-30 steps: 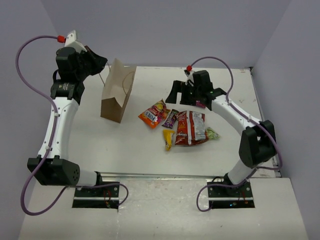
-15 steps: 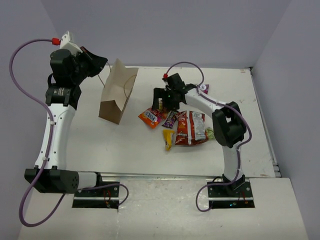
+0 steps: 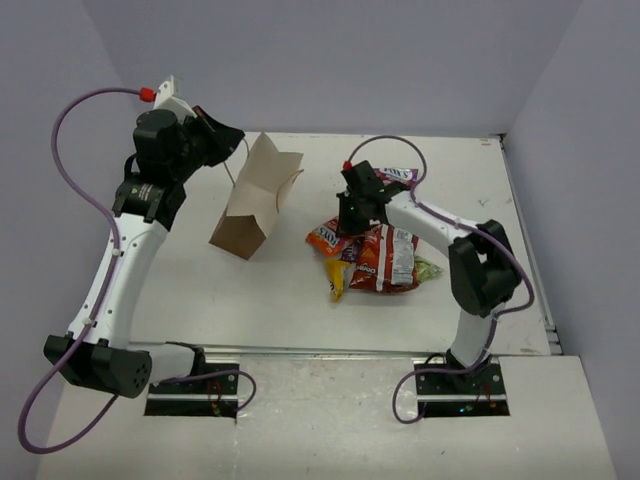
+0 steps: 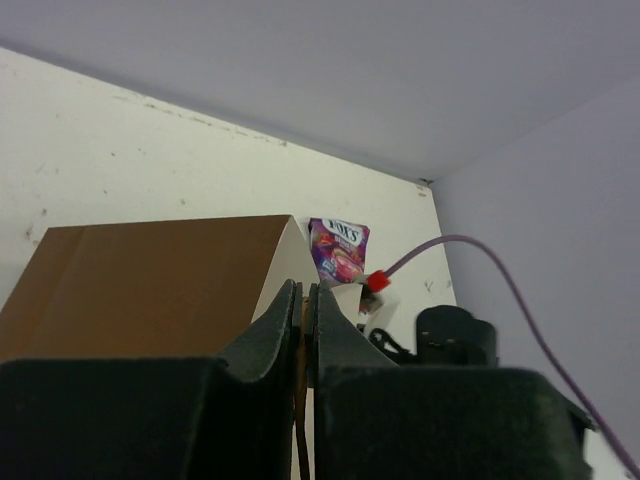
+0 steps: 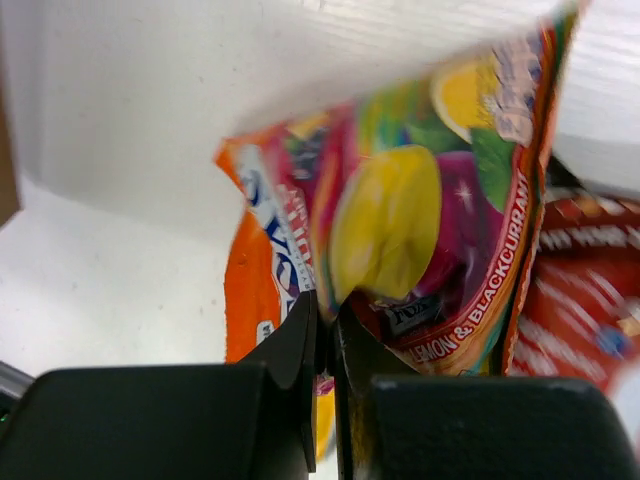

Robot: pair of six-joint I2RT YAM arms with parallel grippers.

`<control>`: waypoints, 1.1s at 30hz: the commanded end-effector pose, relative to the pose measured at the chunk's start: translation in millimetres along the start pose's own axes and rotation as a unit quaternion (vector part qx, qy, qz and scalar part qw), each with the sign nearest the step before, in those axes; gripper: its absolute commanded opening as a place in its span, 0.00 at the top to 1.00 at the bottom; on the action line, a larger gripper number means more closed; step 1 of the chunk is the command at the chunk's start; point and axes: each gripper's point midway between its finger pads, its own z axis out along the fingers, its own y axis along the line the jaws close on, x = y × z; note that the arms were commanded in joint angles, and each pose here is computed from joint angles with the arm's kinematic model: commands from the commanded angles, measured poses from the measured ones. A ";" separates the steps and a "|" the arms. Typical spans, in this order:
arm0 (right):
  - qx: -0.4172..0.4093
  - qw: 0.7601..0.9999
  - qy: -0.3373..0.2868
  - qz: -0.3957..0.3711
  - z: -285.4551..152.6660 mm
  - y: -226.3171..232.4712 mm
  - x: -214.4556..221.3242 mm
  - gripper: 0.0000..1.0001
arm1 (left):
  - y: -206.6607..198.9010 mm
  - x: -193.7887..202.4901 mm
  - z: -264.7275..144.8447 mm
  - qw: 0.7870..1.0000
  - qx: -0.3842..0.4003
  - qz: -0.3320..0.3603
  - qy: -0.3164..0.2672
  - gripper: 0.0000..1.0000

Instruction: Place the snacks into the paper bag

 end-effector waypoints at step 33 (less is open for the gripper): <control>-0.171 0.918 -0.324 -0.153 -383.9 110.2 -102.8 1.00 | -33.4 99.6 16.6 0.996 -0.022 -0.075 0.044 1.00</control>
